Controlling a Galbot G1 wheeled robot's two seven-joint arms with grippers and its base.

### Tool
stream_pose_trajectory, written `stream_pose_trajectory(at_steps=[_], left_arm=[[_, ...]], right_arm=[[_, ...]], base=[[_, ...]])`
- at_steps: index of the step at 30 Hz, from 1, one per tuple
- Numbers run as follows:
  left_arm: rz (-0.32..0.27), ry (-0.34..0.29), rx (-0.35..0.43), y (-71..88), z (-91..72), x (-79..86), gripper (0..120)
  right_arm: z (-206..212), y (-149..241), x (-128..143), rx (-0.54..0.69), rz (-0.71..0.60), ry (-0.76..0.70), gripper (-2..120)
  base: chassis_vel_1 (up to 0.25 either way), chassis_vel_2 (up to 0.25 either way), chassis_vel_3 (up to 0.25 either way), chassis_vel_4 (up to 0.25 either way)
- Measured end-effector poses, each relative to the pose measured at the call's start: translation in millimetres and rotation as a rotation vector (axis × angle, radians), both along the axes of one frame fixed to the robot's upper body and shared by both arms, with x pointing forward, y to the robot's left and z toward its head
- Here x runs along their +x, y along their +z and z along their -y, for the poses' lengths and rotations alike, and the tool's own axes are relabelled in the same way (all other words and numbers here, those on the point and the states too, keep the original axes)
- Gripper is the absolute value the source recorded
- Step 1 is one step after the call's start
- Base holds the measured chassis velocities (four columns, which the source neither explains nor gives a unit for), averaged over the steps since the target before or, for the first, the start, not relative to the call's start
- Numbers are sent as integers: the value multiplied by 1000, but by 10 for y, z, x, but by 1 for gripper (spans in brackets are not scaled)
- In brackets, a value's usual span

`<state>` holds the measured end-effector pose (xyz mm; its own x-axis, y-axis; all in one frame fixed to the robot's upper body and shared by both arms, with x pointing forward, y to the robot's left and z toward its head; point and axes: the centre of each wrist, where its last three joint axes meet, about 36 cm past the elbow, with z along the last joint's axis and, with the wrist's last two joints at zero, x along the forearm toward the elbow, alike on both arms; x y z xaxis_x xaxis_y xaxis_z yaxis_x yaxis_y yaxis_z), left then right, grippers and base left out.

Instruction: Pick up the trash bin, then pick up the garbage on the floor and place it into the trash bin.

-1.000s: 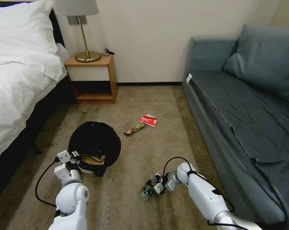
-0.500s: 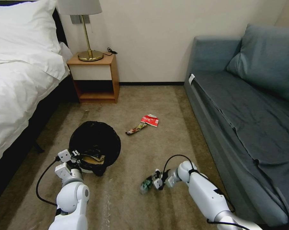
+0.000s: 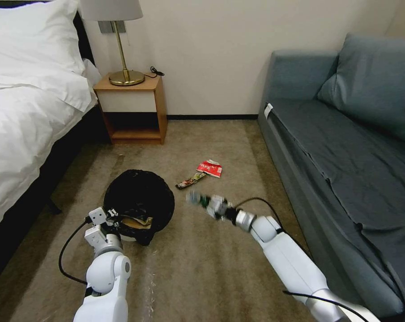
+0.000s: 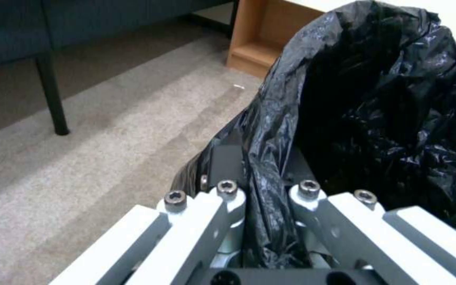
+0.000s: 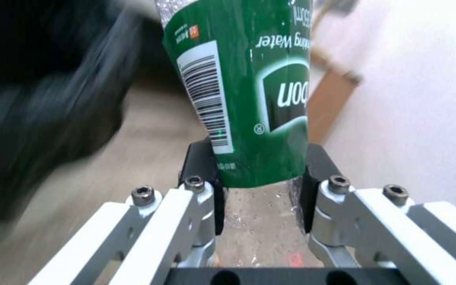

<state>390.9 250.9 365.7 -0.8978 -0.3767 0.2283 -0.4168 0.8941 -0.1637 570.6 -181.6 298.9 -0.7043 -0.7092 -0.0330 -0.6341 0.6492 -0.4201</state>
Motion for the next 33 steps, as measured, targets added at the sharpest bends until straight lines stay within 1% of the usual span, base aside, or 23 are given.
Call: stream_pose_trajectory(at_steps=[1,2,4,5,6,7,8,10,11,13,14,16,18,19,21,23,26,28,29,30,32,33], left_arm=[[0,0,0,0,0,0,4],[1,-2,1,6,11,2,4],[1,-5,4,9,22,-2,4],[1,-5,4,9,22,-2,4],[-1,-7,5,6,30,-10,4],[-2,-8,6,5,32,-14,4],[-2,-8,6,5,32,-14,4],[2,-6,5,27,52,-20,4],[2,-6,5,27,52,-20,4],[2,-5,5,49,70,-19,4],[2,-5,5,49,70,-19,4],[0,-1,5,56,73,-18,4],[0,0,5,56,72,-18,4],[1,1,5,61,74,-19,4],[1,2,4,61,75,-21,4],[1,3,-1,64,94,-27,4],[1,1,-3,67,113,-48,4],[3,2,-3,78,116,-56,4],[5,3,-3,85,116,-58,4],[5,3,-3,85,116,-58,4],[8,2,-6,92,126,-52,4],[8,2,-6,92,126,-52,4]], right_arm=[[0,0,0,0,0,0,22],[-104,153,36,44,24,-17,22],[-243,323,44,91,48,-23,22],[-243,323,44,91,48,-23,22],[-423,462,0,138,61,-20,22],[-529,519,-41,164,63,-16,22],[-529,519,-41,164,63,-16,22],[-947,692,-246,246,39,13,22],[-947,692,-246,246,39,13,22],[-1303,750,-463,280,-12,49,22],[-1303,750,-463,280,-12,49,22],[-1588,713,-626,281,-40,95,22],[-1658,694,-661,274,-43,109,22],[-1789,623,-718,250,-46,137,22],[-1838,588,-728,240,-46,145,22],[-1986,464,-748,225,-50,161,22],[-2091,362,-761,215,-66,168,22],[-2093,319,-755,211,-77,163,22],[-2077,292,-754,206,-82,161,27],[-2077,292,-754,206,-82,161,27],[-2001,239,-775,189,-83,168,40],[-2001,239,-775,189,-83,168,40]], base=[[0,0,0,0],[0,0,0,0],[0,0,0,0],[0,0,0,0],[0,0,0,0],[0,0,0,0],[0,0,0,0],[0,0,0,0],[0,0,0,0],[0,0,0,0],[0,0,0,0],[0,0,0,0],[0,0,0,0],[0,0,0,0],[0,0,0,0],[0,0,0,0],[0,0,0,0],[0,0,0,0],[0,0,0,0],[0,0,0,0],[0,0,0,0],[0,0,0,0]])
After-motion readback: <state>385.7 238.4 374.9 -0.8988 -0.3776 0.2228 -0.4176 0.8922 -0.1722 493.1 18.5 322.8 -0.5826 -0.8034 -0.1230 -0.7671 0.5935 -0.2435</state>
